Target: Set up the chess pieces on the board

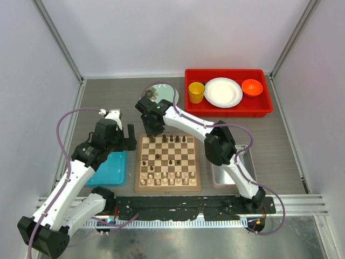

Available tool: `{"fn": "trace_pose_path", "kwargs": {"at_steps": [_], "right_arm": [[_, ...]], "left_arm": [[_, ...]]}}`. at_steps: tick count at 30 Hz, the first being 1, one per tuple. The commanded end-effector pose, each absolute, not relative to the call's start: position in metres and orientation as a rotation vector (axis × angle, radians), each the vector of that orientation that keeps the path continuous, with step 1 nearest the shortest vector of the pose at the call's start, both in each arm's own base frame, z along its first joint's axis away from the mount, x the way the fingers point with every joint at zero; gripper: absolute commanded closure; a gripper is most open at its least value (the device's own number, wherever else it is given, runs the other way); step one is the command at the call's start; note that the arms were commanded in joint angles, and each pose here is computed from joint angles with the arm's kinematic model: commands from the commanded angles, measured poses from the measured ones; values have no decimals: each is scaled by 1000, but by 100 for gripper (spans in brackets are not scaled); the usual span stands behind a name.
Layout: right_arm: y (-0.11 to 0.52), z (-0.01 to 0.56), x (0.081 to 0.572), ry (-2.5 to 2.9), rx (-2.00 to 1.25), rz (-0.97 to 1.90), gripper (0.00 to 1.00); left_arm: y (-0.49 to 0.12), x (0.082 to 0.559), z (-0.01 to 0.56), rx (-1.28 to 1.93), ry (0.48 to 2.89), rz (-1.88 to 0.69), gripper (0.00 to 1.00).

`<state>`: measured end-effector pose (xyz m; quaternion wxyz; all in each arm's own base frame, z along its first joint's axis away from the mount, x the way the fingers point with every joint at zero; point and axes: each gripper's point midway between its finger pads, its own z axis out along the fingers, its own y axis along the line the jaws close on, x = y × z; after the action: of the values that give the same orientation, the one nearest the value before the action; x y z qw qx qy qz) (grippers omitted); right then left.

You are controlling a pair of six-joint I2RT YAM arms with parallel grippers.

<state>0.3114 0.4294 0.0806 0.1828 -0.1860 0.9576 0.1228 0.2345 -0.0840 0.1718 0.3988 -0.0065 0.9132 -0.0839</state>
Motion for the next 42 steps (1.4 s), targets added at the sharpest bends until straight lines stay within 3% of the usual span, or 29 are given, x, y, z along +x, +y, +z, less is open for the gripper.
{"fn": "trace_pose_path", "kwargs": {"at_steps": [1, 6, 12, 13, 14, 16, 17, 22, 28, 42], "right_arm": [[443, 123, 321, 2589, -485, 447, 65], [431, 162, 334, 2505, -403, 459, 64], [318, 214, 346, 2402, -89, 321, 64], [283, 188, 342, 2459, -30, 244, 64], [258, 212, 334, 2411, 39, 271, 64], [212, 179, 312, 2477, 151, 183, 64], [181, 197, 306, 2424, 242, 200, 64], [105, 148, 246, 2512, 443, 98, 62], [93, 105, 218, 2607, 480, 129, 62], [84, 60, 226, 2661, 524, 74, 58]], "left_arm": [[-85, 239, 181, -12, 2272, -223, 0], [-82, 239, 183, -20, 2265, -212, 0], [-82, 239, 183, -20, 2263, -215, 0], [-83, 239, 183, -18, 2265, -217, 0], [-83, 239, 183, -17, 2264, -220, 0], [-84, 239, 182, -16, 2268, -224, 0], [-84, 239, 182, -15, 2267, -227, 0], [-86, 239, 180, -7, 2277, -232, 0], [-89, 239, 178, 1, 2290, -241, 0], [-89, 240, 175, 5, 2301, -238, 0]]}}
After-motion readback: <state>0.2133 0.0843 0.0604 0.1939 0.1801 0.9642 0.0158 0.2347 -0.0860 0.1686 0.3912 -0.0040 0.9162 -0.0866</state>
